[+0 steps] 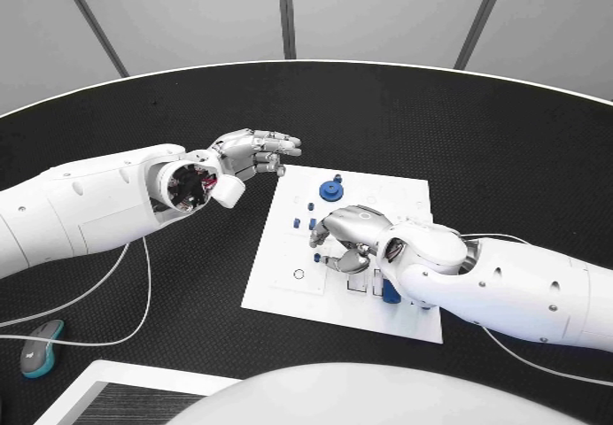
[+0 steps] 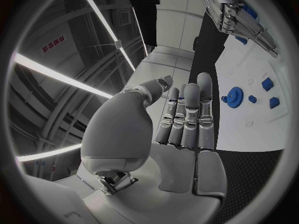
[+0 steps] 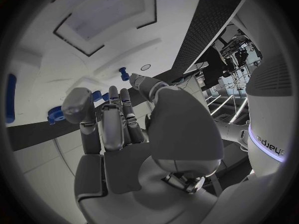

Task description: Assemble the parts on the task board

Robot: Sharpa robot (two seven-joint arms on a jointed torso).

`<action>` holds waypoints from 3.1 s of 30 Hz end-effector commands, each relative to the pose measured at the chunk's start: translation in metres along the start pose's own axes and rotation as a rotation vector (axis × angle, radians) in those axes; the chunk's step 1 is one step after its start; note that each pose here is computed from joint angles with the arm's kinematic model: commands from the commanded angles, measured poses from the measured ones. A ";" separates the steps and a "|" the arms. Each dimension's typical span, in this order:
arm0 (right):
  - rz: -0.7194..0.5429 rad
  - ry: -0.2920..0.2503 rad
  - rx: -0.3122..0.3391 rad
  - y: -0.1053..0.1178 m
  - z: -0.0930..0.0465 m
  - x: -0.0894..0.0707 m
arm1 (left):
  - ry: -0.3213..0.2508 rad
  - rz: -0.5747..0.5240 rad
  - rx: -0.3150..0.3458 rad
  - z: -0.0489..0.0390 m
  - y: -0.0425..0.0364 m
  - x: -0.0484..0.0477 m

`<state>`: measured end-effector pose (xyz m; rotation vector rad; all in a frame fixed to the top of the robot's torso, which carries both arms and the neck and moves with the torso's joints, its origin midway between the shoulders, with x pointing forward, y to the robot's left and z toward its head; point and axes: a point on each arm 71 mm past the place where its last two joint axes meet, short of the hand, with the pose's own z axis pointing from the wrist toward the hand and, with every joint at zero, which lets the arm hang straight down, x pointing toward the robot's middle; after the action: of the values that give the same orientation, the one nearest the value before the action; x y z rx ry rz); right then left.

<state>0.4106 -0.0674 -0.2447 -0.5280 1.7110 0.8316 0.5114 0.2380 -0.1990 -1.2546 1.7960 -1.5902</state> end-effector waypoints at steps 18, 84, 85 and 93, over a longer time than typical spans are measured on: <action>-0.017 -0.079 0.226 -0.067 -0.074 -0.051 | -0.006 0.001 0.004 0.0005 -0.0004 -0.0028; -0.013 -0.071 0.222 -0.077 -0.058 -0.036 | -0.004 0.000 -0.003 -0.0012 0.0000 -0.0035; -0.012 -0.076 0.221 -0.076 -0.059 -0.037 | -0.004 0.000 -0.003 -0.0011 0.0000 -0.0035; 0.007 -0.120 0.199 -0.060 -0.072 -0.053 | -0.009 0.001 -0.002 0.0001 -0.0002 -0.0053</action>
<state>0.4256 -0.1669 -0.2031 -0.3319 1.6683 0.6611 0.5139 0.2425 -0.2001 -1.2592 1.7935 -1.5804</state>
